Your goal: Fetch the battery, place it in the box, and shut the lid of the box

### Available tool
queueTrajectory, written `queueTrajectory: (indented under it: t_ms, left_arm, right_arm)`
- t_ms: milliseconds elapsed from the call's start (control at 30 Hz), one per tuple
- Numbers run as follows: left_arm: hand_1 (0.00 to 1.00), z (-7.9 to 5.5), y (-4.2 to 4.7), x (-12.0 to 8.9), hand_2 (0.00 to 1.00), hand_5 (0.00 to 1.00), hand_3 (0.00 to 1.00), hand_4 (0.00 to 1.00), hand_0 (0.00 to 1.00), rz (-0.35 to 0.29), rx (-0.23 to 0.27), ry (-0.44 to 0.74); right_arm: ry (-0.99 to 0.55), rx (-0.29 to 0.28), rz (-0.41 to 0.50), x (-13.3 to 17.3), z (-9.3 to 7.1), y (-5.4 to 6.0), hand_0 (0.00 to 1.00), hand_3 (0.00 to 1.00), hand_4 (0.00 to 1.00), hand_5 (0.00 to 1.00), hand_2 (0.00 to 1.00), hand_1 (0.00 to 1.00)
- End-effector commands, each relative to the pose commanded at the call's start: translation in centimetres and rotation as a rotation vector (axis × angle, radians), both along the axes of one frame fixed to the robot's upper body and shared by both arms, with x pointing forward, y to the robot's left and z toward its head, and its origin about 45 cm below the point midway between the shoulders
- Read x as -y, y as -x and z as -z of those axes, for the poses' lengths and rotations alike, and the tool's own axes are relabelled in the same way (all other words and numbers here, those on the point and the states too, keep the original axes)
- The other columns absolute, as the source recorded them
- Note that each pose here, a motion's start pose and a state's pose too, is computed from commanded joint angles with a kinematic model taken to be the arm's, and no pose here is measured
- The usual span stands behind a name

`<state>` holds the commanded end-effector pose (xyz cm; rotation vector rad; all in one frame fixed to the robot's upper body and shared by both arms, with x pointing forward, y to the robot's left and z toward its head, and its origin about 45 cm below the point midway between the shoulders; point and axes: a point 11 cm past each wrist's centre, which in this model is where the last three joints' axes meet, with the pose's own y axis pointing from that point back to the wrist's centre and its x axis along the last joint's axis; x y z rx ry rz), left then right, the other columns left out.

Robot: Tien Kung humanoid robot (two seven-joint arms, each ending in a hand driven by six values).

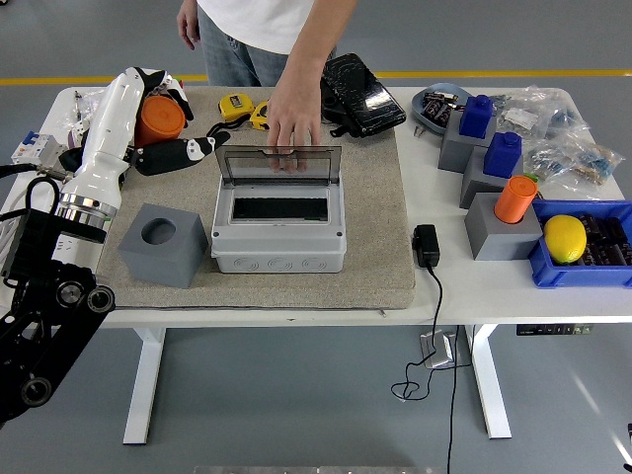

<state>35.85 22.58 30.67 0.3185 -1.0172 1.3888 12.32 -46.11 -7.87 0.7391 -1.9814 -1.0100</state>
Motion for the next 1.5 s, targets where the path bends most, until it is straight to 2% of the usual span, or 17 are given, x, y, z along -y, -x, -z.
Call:
queueTrajectory:
  t_ms: [133, 267, 300, 467, 500, 833, 1033, 1100, 1300, 1500]
  left_arm:
    - [0.125, -0.2, 1.06, 2.5, 0.148, 0.223, 0.123, 0.734, 0.097, 0.026, 0.029, -0.157]
    - [0.125, 0.2, 1.59, 4.3, 0.148, 0.223, 0.123, 0.734, 0.097, 0.038, 0.064, -0.295]
    - [0.129, 0.7, 1.53, 4.7, 0.153, 0.255, 0.128, 0.701, 0.105, 0.047, 0.049, -0.311]
    - [0.129, 3.1, 1.45, 6.4, 0.153, 0.255, 0.128, 0.701, 0.105, 0.097, -0.007, -0.38]
    - [0.132, 3.4, 1.39, 6.6, 0.154, 0.27, 0.131, 0.673, 0.106, 0.104, -0.012, -0.388]
    - [0.134, 5.6, 0.39, 8.7, 0.154, 0.272, 0.132, 0.663, 0.107, 0.151, -0.047, -0.47]
    - [0.134, 6.9, -0.08, 9.3, 0.156, 0.281, 0.134, 0.65, 0.107, 0.168, -0.052, -0.501]
    - [0.136, 7.2, -0.31, 9.4, 0.158, 0.284, 0.137, 0.631, 0.111, 0.172, -0.04, -0.505]
    - [0.136, 8.4, -2.03, 8.6, 0.158, 0.284, 0.137, 0.631, 0.111, 0.142, -0.043, -0.543]
    - [0.14, 9.3, -2.61, 9.1, 0.159, 0.285, 0.14, 0.623, 0.111, 0.149, -0.056, -0.569]
  right_arm:
    - [0.001, 0.001, 0.0, 0.1, -0.1, -0.1, 0.836, 0.793, 0.998, 0.998, 0.771, 0.809]
    - [0.003, 0.003, -0.001, 0.1, -0.1, -0.2, 0.836, 0.793, 0.998, 0.998, 0.771, 0.809]
    - [0.004, 0.003, -0.001, 0.2, -0.1, -0.2, 0.835, 0.793, 0.998, 0.998, 0.772, 0.809]
    - [0.006, 0.004, -0.001, 0.2, -0.2, -0.3, 0.835, 0.793, 0.998, 0.998, 0.772, 0.809]
    - [0.006, 0.005, -0.001, 0.3, -0.2, -0.3, 0.835, 0.793, 0.998, 0.998, 0.772, 0.809]
    - [0.009, 0.007, -0.005, 0.3, -0.3, -0.6, 0.836, 0.793, 0.998, 0.998, 0.772, 0.809]
    - [0.008, 0.009, -0.008, 0.2, -0.3, -0.6, 0.836, 0.793, 0.998, 0.998, 0.771, 0.809]
    - [0.008, 0.01, -0.008, 0.1, -0.3, -0.7, 0.836, 0.793, 0.998, 0.998, 0.771, 0.809]
    - [0.009, 0.008, -0.011, 0.1, -0.3, -0.8, 0.836, 0.793, 0.998, 0.998, 0.771, 0.809]
    - [0.009, 0.01, -0.013, 0.1, -0.3, -0.9, 0.836, 0.793, 0.998, 0.998, 0.771, 0.809]
